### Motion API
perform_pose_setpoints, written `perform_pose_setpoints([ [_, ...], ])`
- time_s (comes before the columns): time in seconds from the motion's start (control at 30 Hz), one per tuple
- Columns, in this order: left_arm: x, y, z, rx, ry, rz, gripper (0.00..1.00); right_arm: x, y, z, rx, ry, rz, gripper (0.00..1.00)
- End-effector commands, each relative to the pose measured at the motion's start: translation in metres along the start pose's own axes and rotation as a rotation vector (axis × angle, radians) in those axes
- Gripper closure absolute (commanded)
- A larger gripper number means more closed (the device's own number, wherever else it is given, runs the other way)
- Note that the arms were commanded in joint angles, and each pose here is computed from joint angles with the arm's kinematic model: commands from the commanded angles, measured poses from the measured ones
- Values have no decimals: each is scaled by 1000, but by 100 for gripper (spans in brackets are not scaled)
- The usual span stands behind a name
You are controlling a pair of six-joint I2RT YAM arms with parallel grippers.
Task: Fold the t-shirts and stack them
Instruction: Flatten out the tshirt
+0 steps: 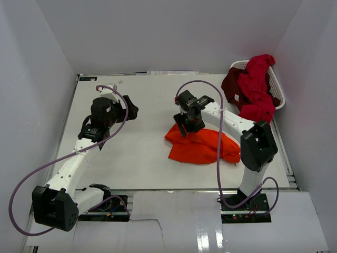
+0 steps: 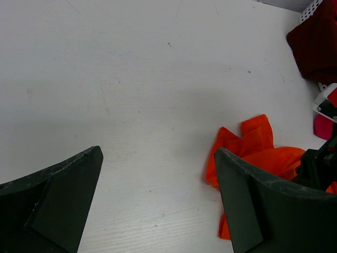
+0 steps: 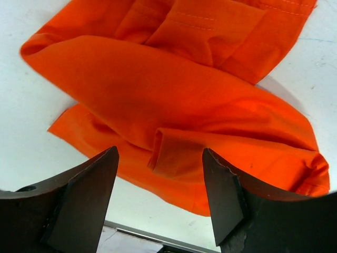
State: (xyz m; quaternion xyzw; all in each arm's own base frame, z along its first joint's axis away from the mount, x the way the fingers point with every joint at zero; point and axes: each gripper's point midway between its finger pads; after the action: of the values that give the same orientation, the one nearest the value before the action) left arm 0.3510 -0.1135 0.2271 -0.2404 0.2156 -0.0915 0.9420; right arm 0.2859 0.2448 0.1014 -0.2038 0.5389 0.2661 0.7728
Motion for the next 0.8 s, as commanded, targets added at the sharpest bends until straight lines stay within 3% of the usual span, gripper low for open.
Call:
perform_pose_setpoints([
  [0.0, -2, -9, 15, 9, -34, -28, 2, 0, -9, 17, -2, -34, -84, 30],
  [0.33, -3, -9, 15, 10, -36, -27, 2, 11, -23, 22, -5, -8, -185, 51],
  [0.43, -3, -10, 15, 11, -36, -31, 2, 11, -26, 26, -1, -14, -205, 76],
  [0.53, -3, -10, 15, 9, -36, -31, 2, 11, -29, 27, -1, -10, -220, 91],
  [0.77, -4, -9, 16, 12, -39, -29, 2, -26, -43, 49, 41, -101, -282, 92],
])
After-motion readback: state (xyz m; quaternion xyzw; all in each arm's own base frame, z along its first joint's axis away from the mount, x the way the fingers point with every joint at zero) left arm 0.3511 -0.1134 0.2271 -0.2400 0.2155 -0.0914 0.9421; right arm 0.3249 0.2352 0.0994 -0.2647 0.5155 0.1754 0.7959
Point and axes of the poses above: each gripper's point midway between its finger pads, its own x axis out along the fingers, its own y axis along the line the jaws close on, z = x × y, and after that the axes turned 10 degrees about -x, right-handed
